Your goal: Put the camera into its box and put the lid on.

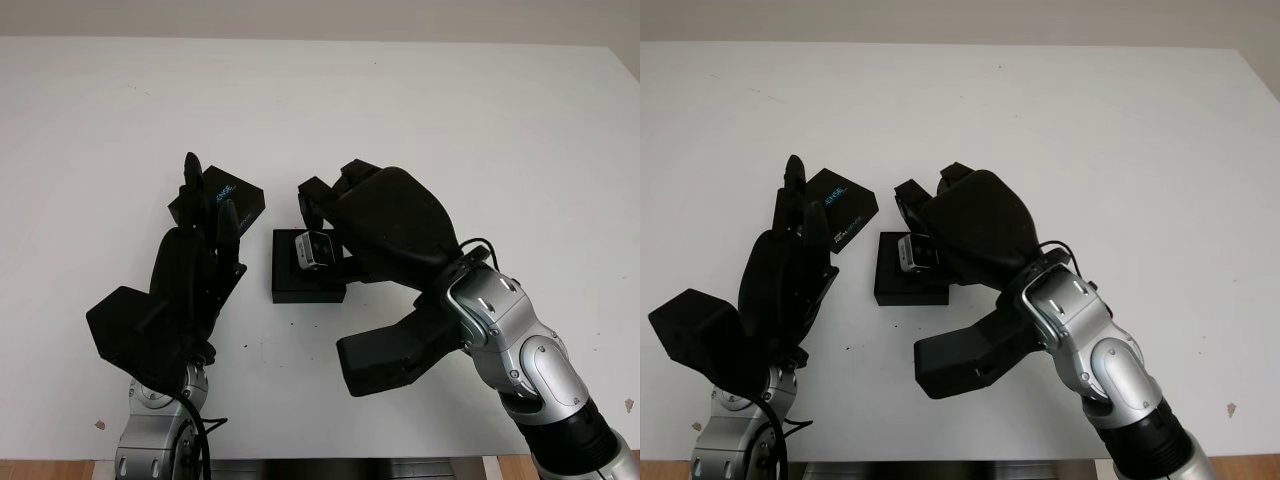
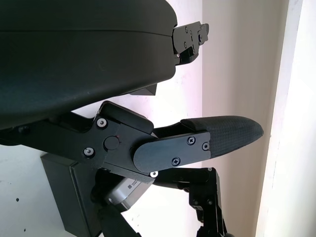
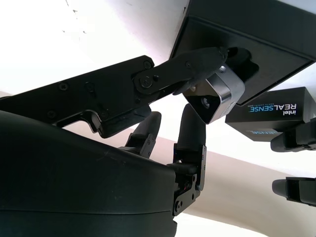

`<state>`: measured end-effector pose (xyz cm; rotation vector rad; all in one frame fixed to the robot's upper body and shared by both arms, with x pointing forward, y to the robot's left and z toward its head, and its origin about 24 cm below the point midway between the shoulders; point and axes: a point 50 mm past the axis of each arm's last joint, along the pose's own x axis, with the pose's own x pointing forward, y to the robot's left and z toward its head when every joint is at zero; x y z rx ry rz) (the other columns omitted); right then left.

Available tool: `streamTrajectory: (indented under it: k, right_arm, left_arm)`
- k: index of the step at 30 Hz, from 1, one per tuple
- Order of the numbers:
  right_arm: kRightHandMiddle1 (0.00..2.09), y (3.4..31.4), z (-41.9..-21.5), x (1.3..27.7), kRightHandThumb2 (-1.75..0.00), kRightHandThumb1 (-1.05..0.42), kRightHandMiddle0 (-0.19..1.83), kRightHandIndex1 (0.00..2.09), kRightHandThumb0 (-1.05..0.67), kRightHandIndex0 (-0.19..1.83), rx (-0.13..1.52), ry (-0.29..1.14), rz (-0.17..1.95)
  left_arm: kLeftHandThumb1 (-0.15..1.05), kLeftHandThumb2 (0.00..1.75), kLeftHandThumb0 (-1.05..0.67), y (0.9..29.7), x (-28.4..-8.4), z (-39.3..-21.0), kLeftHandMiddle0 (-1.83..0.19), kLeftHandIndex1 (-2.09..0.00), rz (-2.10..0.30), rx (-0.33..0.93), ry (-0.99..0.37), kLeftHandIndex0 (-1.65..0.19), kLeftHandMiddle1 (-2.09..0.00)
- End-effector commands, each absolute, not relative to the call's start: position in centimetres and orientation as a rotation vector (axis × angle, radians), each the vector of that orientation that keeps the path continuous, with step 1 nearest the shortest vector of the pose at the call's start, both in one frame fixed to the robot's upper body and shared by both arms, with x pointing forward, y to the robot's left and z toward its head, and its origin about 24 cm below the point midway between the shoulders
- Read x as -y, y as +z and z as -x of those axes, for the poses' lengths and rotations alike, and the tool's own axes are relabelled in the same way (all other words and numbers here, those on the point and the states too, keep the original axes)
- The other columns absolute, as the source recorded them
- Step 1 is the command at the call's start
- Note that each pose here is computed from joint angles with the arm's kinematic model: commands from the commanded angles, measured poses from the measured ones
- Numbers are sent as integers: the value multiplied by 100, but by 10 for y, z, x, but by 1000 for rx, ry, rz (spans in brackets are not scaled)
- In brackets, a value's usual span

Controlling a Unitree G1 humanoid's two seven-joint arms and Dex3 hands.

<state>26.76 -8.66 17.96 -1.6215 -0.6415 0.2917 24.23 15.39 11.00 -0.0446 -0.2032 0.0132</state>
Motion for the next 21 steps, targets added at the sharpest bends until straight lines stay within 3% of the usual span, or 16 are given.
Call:
streamTrajectory:
  k: [1, 10, 14, 15, 17, 21]
  right_arm:
    - [188, 177, -266, 85, -12, -105, 37, 78, -45, 39, 627, 296, 1631]
    - [184, 178, -263, 77, -17, -105, 28, 75, -49, 35, 551, 348, 1722]
    - [118, 181, -259, 77, -19, -105, 9, 37, -67, 31, 544, 360, 1753]
    - [108, 183, -259, 78, -17, -105, 7, 31, -70, 29, 551, 354, 1729]
    - [67, 186, -258, 79, -9, -105, 10, 16, -74, 24, 566, 341, 1696]
    - [38, 194, -258, 85, -7, -104, 12, 7, -74, 19, 609, 277, 1673]
  left_arm:
    - [105, 61, -82, 105, -153, -239, 19, 0, 52, 180, 20, 19, 0]
    - [105, 62, -81, 105, -152, -240, 19, 0, 61, 189, 9, 19, 0]
    - [105, 62, -80, 105, -152, -239, 19, 0, 61, 189, 13, 19, 0]
    - [105, 62, -80, 105, -152, -239, 19, 0, 61, 191, 13, 19, 0]
    - [105, 62, -79, 105, -152, -238, 19, 0, 64, 192, 11, 19, 0]
    - [105, 61, -81, 104, -153, -238, 19, 0, 58, 184, 12, 19, 0]
